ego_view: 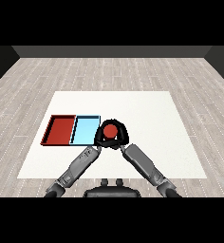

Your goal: Pick the red can and put it in the red box

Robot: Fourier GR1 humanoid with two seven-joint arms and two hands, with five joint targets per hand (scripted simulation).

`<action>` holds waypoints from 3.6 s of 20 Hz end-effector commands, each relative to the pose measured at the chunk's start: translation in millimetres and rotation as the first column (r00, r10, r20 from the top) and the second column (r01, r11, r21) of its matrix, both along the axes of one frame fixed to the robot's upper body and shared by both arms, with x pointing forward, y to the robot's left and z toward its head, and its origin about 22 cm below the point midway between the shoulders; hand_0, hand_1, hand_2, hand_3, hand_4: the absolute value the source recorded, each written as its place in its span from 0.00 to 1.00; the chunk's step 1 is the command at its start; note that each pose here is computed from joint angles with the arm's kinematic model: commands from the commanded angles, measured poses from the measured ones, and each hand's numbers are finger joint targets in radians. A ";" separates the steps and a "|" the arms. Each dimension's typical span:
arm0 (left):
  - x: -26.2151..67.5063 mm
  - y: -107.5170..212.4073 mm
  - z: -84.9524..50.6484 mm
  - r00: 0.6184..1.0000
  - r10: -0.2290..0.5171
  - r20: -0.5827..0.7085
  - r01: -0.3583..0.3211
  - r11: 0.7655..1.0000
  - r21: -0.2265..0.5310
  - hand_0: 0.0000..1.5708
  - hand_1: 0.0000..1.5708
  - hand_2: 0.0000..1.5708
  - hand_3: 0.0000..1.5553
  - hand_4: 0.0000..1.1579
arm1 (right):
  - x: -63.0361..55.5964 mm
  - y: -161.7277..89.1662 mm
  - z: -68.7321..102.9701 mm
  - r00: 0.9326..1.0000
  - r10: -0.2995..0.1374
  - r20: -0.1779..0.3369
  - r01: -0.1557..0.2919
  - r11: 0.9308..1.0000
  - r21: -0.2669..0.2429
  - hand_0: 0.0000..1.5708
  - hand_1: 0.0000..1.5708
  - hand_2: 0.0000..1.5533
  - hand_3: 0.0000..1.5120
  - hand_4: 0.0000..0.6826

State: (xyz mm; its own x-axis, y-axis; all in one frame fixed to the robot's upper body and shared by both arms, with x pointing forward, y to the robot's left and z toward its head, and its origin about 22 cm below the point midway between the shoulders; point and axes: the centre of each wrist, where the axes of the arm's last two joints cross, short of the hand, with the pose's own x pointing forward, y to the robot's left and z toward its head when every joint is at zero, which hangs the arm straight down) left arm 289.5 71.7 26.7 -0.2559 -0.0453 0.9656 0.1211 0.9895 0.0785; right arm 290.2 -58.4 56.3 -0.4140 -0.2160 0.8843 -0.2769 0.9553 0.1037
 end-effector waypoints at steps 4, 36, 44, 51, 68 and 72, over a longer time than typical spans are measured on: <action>-2.9 -14.4 4.6 1.000 -0.020 -0.005 0.019 0.999 -0.046 1.00 1.00 1.00 0.96 0.98 | -12.3 -4.1 7.6 0.998 0.068 -0.016 -0.068 0.997 0.037 0.49 0.49 0.39 0.00 0.00; 1.5 58.0 6.5 0.993 0.119 0.024 -0.119 0.993 0.014 1.00 1.00 1.00 0.95 0.98 | -26.4 -149.7 65.2 0.956 -0.255 0.145 0.243 0.965 0.097 0.00 0.00 0.00 0.00 0.00; 6.3 126.1 36.2 0.970 0.223 0.093 -0.236 0.958 0.163 1.00 1.00 0.99 0.92 0.96 | -25.2 -203.6 -0.5 0.944 -0.328 0.030 0.328 0.945 0.009 0.00 0.00 0.00 0.00 0.00; 31.9 151.0 48.1 0.938 0.335 0.088 -0.346 0.897 0.277 1.00 1.00 0.99 0.92 0.97 | -56.5 -207.9 -51.4 0.936 -0.347 -0.064 0.344 0.937 -0.052 0.00 0.00 0.00 0.00 0.00; 71.6 298.6 -37.1 0.713 0.679 -0.174 -0.484 0.657 0.577 1.00 1.00 1.00 0.97 0.90 | -31.7 -218.6 -38.1 0.939 -0.344 -0.027 0.343 0.938 -0.046 0.00 0.00 0.00 0.00 0.00; 55.2 308.3 -63.3 0.620 0.748 -0.237 -0.450 0.586 0.673 0.64 0.64 0.68 0.78 0.81 | -38.6 -211.2 -39.6 0.937 -0.348 0.037 0.350 0.934 -0.069 0.00 0.00 0.00 0.00 0.00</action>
